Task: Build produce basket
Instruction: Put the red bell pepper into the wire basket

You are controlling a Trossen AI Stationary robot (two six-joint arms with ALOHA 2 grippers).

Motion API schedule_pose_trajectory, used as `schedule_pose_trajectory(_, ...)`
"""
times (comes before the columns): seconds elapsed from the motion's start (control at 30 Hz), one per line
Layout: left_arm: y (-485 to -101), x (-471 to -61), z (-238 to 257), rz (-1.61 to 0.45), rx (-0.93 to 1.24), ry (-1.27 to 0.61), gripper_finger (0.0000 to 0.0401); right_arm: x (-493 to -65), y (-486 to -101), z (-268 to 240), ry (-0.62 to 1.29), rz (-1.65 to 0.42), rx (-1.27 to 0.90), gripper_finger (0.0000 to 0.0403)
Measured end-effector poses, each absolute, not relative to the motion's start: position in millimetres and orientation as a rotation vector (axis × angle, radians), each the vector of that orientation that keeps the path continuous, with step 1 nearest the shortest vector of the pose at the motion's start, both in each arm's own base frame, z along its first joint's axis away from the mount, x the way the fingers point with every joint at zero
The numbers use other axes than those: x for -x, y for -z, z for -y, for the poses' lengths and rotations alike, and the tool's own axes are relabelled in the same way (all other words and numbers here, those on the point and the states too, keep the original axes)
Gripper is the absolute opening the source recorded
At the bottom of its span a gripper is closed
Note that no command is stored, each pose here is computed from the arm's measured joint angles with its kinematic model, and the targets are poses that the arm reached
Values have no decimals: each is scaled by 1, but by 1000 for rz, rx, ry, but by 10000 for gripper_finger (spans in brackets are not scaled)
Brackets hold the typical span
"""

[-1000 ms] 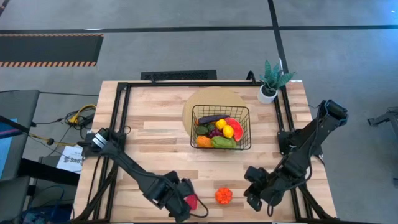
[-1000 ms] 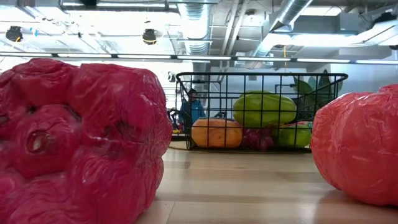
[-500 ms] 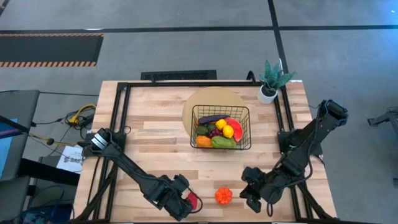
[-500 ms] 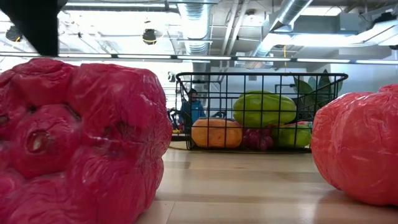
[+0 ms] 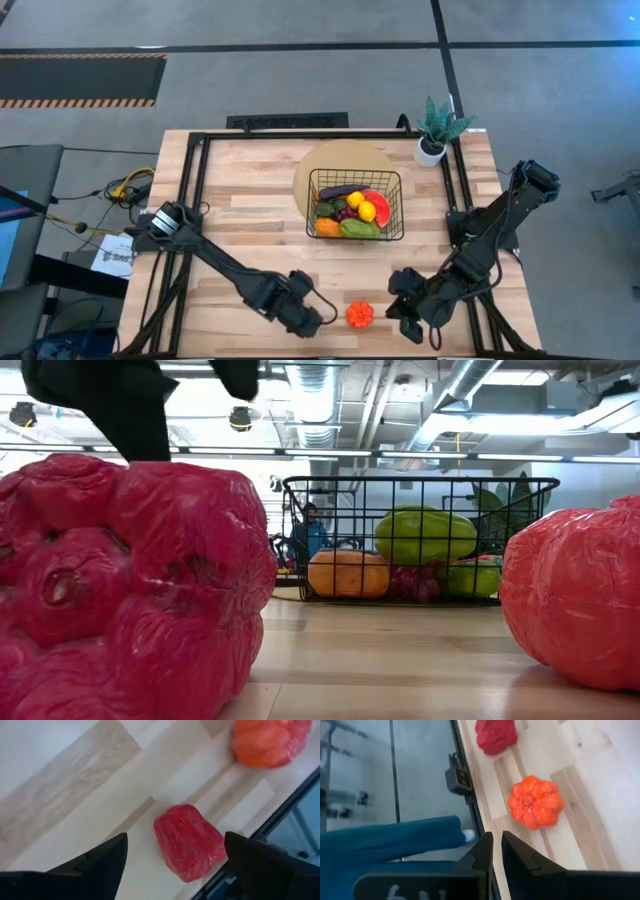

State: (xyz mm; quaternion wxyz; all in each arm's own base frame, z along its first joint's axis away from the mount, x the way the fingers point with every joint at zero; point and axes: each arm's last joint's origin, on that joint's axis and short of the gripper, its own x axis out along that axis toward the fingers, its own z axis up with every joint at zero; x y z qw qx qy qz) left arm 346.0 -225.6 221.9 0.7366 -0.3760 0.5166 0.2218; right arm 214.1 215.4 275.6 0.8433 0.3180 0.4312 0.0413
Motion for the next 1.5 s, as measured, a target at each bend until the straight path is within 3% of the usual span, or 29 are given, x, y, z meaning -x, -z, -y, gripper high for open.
schedule_pose_trajectory(0.33,-193,-369,229,-1188,1082,-533,316,-209,-272,-216,-176,-998,-569,63)
schedule_pose_trajectory(0.77,-149,-386,230,-1348,1213,-550,316,-207,-271,-215,-219,-1015,-476,63)
schedule_pose_trajectory(0.87,-149,-388,226,-1346,1243,-570,300,-206,-270,-215,-214,-1024,-469,63)
schedule_pose_trajectory(0.97,-149,-389,224,-1344,1230,-562,257,-205,-269,-215,-209,-1035,-460,63)
schedule_pose_trajectory(1.07,-151,-392,224,-1317,1204,-541,216,-205,-268,-214,-202,-1044,-453,63)
schedule_pose_trajectory(1.27,-167,-401,223,-1202,1105,-534,216,-204,-268,-213,-198,-1054,-448,63)
schedule_pose_trajectory(1.5,-243,-406,218,-1185,919,-516,216,-203,-267,-213,-190,-1077,-479,63)
